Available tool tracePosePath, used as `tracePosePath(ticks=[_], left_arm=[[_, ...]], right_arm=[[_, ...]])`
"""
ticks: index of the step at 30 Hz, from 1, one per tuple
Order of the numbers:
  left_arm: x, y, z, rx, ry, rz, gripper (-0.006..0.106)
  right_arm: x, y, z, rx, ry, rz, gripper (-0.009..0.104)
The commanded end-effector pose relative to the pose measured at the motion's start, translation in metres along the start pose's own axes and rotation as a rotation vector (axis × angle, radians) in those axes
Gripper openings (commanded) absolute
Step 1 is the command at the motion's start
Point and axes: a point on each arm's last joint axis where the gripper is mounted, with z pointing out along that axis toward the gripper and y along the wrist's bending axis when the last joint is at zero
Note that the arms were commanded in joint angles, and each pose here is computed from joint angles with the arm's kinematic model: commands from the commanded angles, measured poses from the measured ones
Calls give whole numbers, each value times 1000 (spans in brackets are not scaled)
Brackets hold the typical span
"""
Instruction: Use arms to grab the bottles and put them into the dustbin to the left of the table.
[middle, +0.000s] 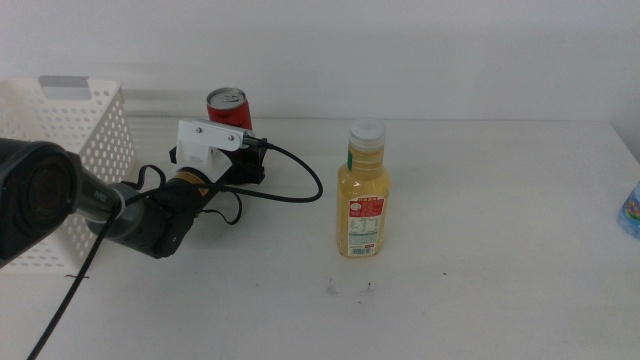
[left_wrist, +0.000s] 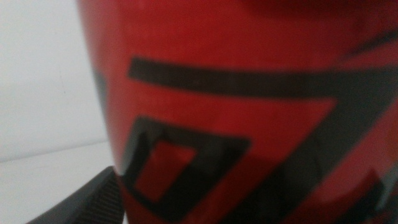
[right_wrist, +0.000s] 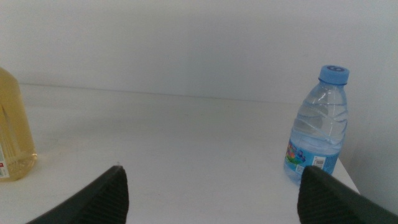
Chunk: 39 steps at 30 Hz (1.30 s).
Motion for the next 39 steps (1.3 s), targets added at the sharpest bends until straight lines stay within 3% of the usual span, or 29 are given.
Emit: tracePosePath(ticks=[1, 6, 10, 12, 15, 22, 28, 35, 39], left_arm=[[-4, 3, 2, -20, -18, -17, 94], [-2, 5, 2, -35, -5, -23, 85], [-4, 3, 2, -22, -21, -15, 57], [-14, -1, -6, 6, -36, 0, 32], [-24, -5, -27, 7, -28, 32, 19], [-66, -16, -91, -24, -41, -24, 17], [-127, -26, -134, -25, 163, -84, 17], [-203, -20, -182, -199, 239, -22, 17], [-233, -9, -199, -314, 289, -99, 17]], right_arm=[[0, -1, 0, 12, -14, -10, 93], [0, -1, 0, 12, -14, -10, 93], [0, -1, 0, 12, -14, -10, 93], [0, -1, 0, 12, -14, -10, 93], [0, -1, 0, 12, -14, -10, 93], [0, -1, 0, 12, -14, -10, 93], [0, -1, 0, 12, -14, -10, 93], [0, -1, 0, 12, -14, -10, 93], [0, -1, 0, 12, -14, -10, 93]])
